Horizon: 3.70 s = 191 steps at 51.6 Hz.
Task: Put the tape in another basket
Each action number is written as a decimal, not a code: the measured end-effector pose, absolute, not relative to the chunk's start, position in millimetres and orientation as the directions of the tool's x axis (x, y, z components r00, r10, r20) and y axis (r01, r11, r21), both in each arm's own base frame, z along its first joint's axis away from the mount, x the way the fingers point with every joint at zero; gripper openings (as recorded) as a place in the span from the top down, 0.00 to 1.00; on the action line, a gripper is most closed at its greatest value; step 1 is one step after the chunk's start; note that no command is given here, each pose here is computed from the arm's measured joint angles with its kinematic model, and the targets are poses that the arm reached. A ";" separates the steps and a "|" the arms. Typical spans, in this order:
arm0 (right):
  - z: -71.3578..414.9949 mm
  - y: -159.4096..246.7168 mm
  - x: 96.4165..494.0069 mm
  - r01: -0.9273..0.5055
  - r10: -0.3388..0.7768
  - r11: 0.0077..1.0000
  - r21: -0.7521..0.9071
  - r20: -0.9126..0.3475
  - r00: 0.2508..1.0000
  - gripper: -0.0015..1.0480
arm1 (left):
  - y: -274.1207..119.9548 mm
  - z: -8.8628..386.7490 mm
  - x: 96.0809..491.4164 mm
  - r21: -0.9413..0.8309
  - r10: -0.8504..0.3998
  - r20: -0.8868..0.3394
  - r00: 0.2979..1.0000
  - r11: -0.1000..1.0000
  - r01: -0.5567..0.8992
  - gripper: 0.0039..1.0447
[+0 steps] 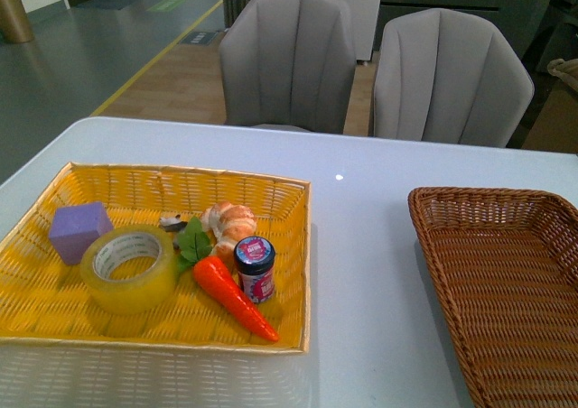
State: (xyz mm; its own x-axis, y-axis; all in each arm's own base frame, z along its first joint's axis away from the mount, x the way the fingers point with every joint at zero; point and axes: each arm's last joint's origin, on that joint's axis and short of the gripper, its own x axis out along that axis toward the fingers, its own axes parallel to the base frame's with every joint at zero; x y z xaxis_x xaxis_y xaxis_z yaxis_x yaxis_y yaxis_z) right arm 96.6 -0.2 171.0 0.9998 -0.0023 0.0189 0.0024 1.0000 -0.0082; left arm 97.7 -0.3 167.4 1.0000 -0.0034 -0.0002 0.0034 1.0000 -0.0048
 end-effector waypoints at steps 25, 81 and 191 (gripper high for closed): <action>171.0 -0.2 96.6 0.002 -0.002 1.000 -0.008 0.019 1.000 0.09 | -0.3 167.4 97.7 -0.005 -0.003 0.000 1.000 1.000 0.003 0.08; 151.2 -90.6 227.5 -0.121 0.030 0.975 -0.188 -0.425 0.905 0.09 | -0.3 167.4 97.7 -0.005 -0.003 0.000 1.000 1.000 0.003 0.08; 18.8 -36.5 353.2 0.012 0.026 0.999 0.043 -0.772 0.635 0.56 | -0.3 167.4 97.7 -0.005 -0.003 0.000 1.000 1.000 0.003 0.08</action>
